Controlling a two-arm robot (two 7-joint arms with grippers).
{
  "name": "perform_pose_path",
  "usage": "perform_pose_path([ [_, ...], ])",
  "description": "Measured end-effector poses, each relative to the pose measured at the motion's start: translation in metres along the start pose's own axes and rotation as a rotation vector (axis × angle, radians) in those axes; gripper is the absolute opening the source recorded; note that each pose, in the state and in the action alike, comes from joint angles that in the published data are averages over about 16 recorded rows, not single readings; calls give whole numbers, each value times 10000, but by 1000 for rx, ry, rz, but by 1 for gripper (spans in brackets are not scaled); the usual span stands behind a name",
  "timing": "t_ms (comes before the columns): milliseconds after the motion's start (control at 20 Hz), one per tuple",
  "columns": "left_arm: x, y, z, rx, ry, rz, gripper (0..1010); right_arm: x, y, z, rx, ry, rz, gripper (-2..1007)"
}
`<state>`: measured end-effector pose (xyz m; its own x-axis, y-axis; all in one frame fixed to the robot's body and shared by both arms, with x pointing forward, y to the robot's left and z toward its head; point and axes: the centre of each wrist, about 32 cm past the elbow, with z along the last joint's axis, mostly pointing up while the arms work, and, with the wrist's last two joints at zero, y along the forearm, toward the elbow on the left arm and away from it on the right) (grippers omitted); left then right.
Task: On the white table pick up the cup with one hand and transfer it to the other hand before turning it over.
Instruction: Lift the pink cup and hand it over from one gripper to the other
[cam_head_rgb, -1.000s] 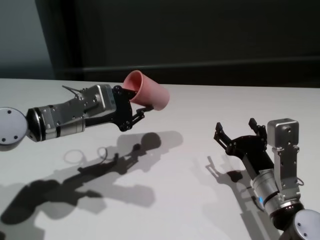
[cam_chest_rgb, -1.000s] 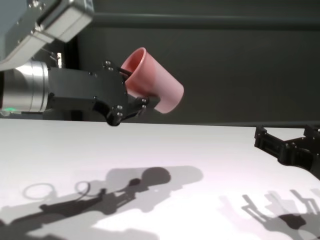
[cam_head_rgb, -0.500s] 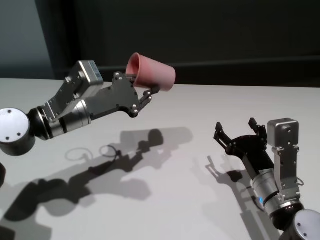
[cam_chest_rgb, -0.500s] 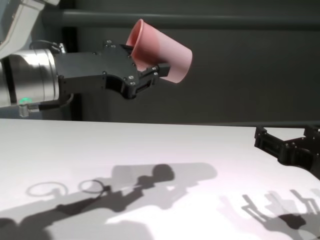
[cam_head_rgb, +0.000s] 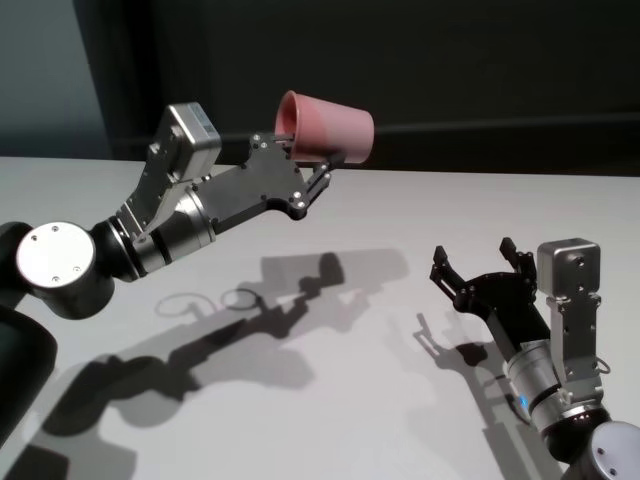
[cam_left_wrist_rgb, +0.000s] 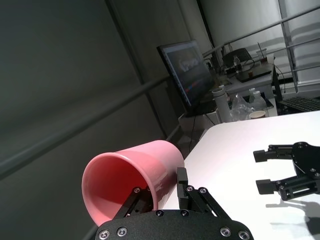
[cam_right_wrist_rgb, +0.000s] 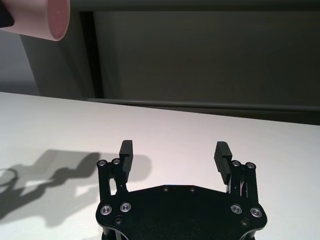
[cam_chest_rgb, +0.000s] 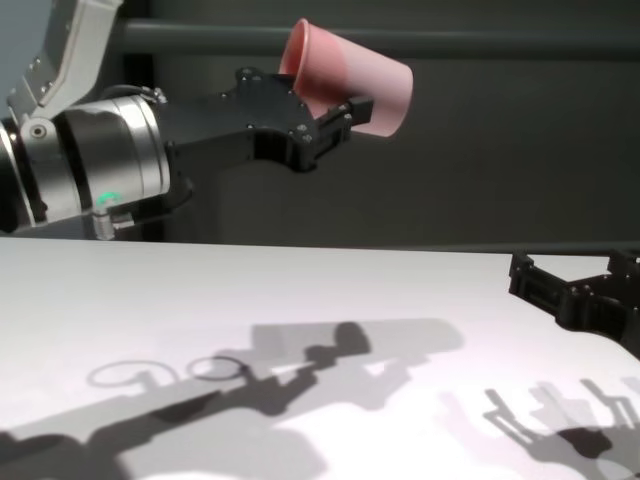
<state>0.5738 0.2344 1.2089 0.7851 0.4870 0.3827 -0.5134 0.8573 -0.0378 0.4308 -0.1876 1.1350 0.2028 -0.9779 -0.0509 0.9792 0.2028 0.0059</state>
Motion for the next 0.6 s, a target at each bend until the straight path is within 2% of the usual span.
perform_pose_path([
  [600, -100, -179, -98, -79, 164, 26, 201, 0, 0, 0, 0, 0, 0, 1000],
])
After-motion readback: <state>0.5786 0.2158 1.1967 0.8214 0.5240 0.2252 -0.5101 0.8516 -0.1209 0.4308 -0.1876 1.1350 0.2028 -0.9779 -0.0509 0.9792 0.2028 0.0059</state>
